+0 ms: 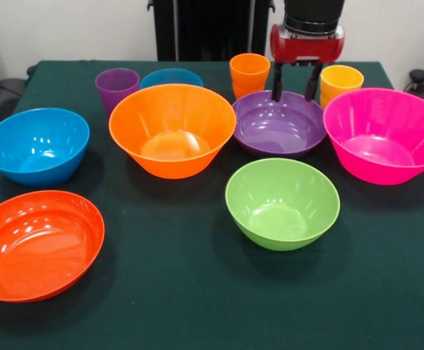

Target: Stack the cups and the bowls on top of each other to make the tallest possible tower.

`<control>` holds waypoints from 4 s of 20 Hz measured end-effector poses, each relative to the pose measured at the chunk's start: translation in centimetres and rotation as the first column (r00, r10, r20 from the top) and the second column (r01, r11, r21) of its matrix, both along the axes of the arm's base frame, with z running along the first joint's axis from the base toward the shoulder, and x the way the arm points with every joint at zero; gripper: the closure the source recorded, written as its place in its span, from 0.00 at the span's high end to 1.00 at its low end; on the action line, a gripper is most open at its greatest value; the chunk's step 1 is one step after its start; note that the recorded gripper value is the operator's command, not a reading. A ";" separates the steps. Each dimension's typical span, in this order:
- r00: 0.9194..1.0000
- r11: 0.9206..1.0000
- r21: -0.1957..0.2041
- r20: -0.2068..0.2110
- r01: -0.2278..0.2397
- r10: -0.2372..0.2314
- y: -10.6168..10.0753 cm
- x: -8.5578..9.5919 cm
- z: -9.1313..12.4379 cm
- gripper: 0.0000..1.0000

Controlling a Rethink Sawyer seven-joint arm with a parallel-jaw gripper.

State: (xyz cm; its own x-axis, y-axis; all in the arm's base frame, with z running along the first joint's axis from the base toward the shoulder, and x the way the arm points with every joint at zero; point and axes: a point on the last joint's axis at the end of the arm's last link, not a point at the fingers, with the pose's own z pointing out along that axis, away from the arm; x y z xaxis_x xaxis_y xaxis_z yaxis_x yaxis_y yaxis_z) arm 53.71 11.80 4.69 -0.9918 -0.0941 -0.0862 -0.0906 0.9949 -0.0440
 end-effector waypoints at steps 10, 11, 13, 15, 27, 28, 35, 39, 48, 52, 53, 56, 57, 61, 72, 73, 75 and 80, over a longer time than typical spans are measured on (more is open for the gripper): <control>0.998 0.997 0.012 -0.005 0.070 -0.070 -3.5 0.9 0.6 1.00; 0.997 0.997 0.013 -0.005 0.072 -0.072 -3.6 0.9 0.6 1.00; 0.997 0.997 0.013 -0.005 0.073 -0.073 -3.7 0.9 0.6 1.00; 0.997 0.997 0.015 -0.005 0.073 -0.073 -3.7 1.0 0.6 1.00; 0.998 0.997 0.029 -0.008 0.068 -0.068 -3.1 1.1 0.5 1.00; 0.998 0.997 0.030 -0.014 0.069 -0.069 -3.2 1.0 0.5 1.00; 0.987 0.996 0.034 -0.137 0.086 -0.081 -3.7 0.1 1.9 1.00; 0.976 0.994 0.036 -0.195 0.107 -0.098 -4.7 0.3 3.3 1.00; 0.973 0.990 0.039 -0.191 0.136 -0.126 -6.7 2.9 4.5 1.00; 0.976 0.990 0.039 -0.177 0.135 -0.126 -6.9 4.1 4.1 1.00; 0.977 0.990 0.040 -0.174 0.134 -0.126 -7.0 4.6 3.7 1.00; 0.977 0.990 0.041 -0.172 0.134 -0.125 -7.1 5.6 2.6 1.00; 0.977 0.990 0.042 -0.174 0.134 -0.125 -7.1 5.7 2.4 1.00; 0.975 0.990 0.044 -0.185 0.133 -0.123 -7.0 5.9 1.1 1.00; 0.967 0.991 0.048 -0.229 0.128 -0.113 -6.6 5.0 -1.7 1.00; 0.966 0.991 0.048 -0.234 0.124 -0.109 -6.7 4.8 -1.9 1.00; 0.966 0.991 0.048 -0.235 0.124 -0.109 -6.9 4.8 -2.0 1.00; 0.965 0.987 0.065 -0.231 0.145 -0.126 -7.8 5.1 -1.7 1.00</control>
State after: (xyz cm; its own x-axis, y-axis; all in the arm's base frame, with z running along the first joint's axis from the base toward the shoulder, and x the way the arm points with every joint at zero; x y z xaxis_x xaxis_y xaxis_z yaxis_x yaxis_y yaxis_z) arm 58.80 3.96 2.94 -0.9894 0.0405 0.1395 0.0470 0.9980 0.0432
